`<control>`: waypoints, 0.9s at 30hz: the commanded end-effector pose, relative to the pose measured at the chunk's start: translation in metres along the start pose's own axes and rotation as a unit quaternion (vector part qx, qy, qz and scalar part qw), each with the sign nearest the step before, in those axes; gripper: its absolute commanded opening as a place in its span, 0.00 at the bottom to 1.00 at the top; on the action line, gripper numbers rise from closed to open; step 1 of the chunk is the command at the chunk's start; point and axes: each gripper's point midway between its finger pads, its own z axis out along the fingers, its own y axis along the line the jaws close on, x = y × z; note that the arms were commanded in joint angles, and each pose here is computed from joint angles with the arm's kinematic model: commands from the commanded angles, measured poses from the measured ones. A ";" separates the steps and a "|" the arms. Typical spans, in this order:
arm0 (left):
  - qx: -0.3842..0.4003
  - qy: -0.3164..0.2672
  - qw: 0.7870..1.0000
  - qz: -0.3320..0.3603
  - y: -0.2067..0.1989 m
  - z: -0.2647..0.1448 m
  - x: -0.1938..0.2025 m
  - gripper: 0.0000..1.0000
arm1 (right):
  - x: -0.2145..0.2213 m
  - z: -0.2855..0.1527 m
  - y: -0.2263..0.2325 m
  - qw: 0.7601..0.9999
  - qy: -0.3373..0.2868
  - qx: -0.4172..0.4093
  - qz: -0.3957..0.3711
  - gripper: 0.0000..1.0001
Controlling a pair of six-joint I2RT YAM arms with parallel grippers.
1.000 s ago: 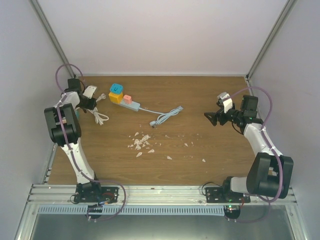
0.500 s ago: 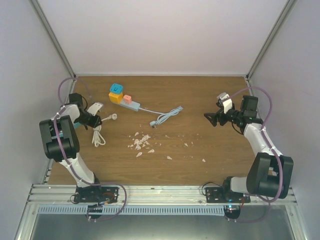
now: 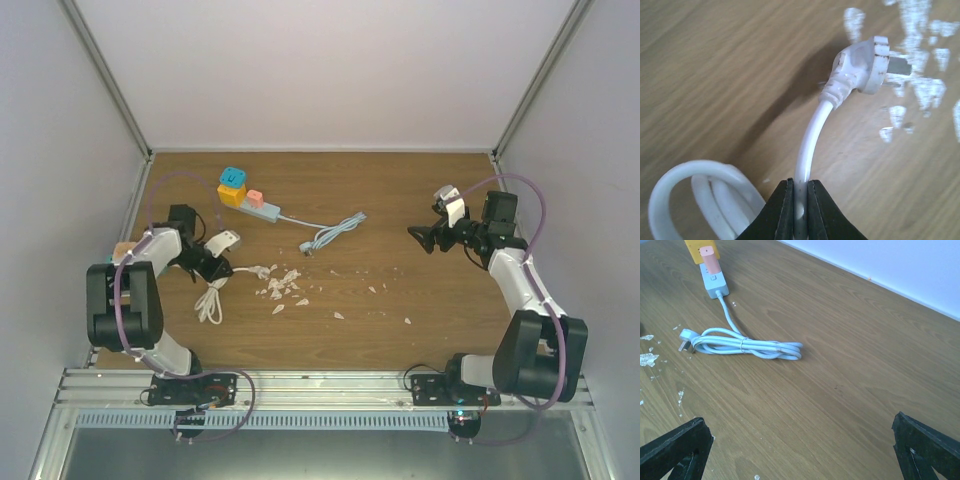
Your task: Pull the plug off the socket
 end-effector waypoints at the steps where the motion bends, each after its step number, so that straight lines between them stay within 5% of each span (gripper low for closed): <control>1: 0.050 -0.017 0.998 0.036 -0.044 0.000 -0.013 0.09 | -0.008 -0.004 0.008 1.000 -0.012 -0.008 -0.020 1.00; 27: 0.225 0.012 0.955 0.194 -0.237 0.094 -0.116 0.06 | -0.024 -0.030 -0.011 0.998 -0.035 0.050 -0.020 1.00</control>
